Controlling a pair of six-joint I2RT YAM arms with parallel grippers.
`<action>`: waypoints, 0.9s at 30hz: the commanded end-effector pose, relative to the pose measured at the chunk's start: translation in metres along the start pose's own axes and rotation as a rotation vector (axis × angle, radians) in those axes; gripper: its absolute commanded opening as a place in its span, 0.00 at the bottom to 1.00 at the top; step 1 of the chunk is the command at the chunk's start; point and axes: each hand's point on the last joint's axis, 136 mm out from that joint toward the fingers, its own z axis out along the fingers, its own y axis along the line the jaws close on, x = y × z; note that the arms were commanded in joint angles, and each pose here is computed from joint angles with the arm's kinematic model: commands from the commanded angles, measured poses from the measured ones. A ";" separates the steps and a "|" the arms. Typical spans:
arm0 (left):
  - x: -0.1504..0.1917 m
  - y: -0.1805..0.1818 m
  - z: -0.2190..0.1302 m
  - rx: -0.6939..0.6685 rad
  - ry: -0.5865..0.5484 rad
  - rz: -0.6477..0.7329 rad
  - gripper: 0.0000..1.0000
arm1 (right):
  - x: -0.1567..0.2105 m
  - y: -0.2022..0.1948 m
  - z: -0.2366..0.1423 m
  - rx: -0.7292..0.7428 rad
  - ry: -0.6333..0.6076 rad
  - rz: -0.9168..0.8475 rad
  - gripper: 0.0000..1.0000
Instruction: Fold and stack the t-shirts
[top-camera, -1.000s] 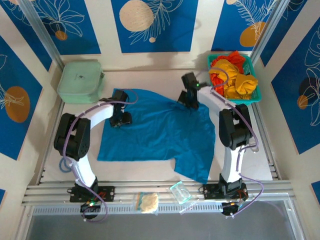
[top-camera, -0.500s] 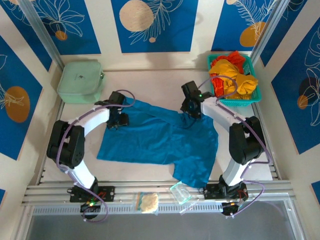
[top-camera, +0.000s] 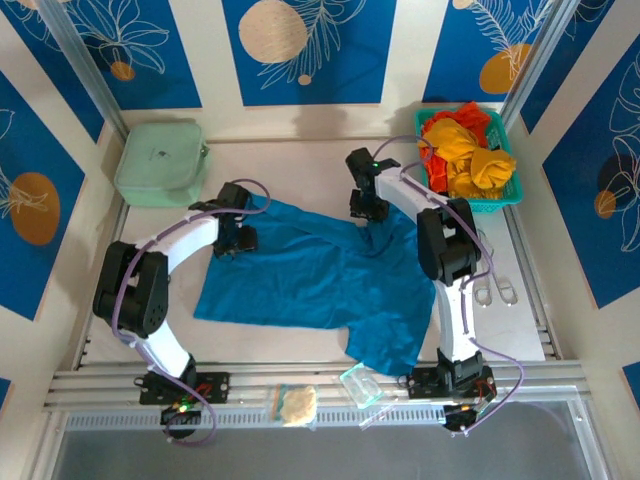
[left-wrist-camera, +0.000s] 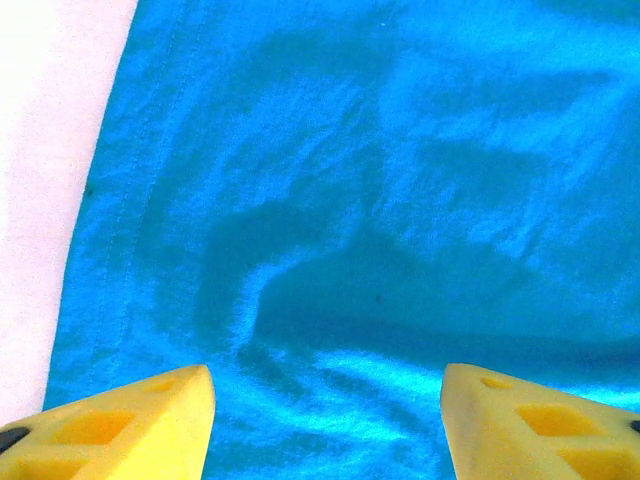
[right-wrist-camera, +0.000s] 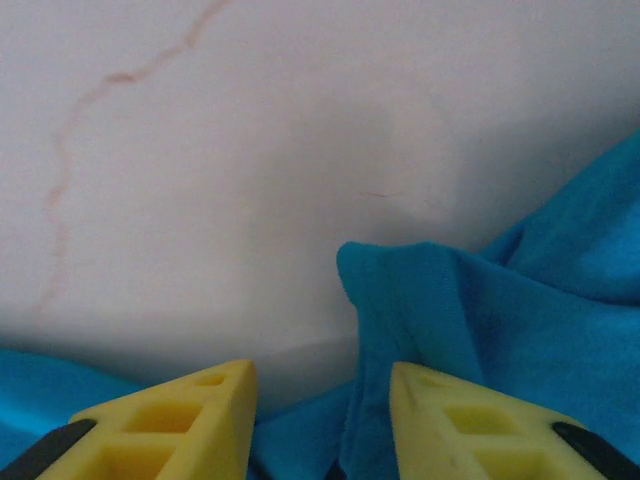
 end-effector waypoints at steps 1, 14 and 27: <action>0.006 0.003 0.001 -0.023 0.015 0.012 0.62 | -0.011 -0.008 -0.014 0.059 -0.028 -0.049 0.43; 0.009 0.000 0.007 -0.005 0.034 0.009 0.62 | 0.001 -0.026 0.003 0.139 0.013 -0.069 0.36; 0.010 0.001 0.008 -0.011 0.036 0.009 0.62 | -0.002 -0.025 0.005 0.163 0.025 -0.087 0.00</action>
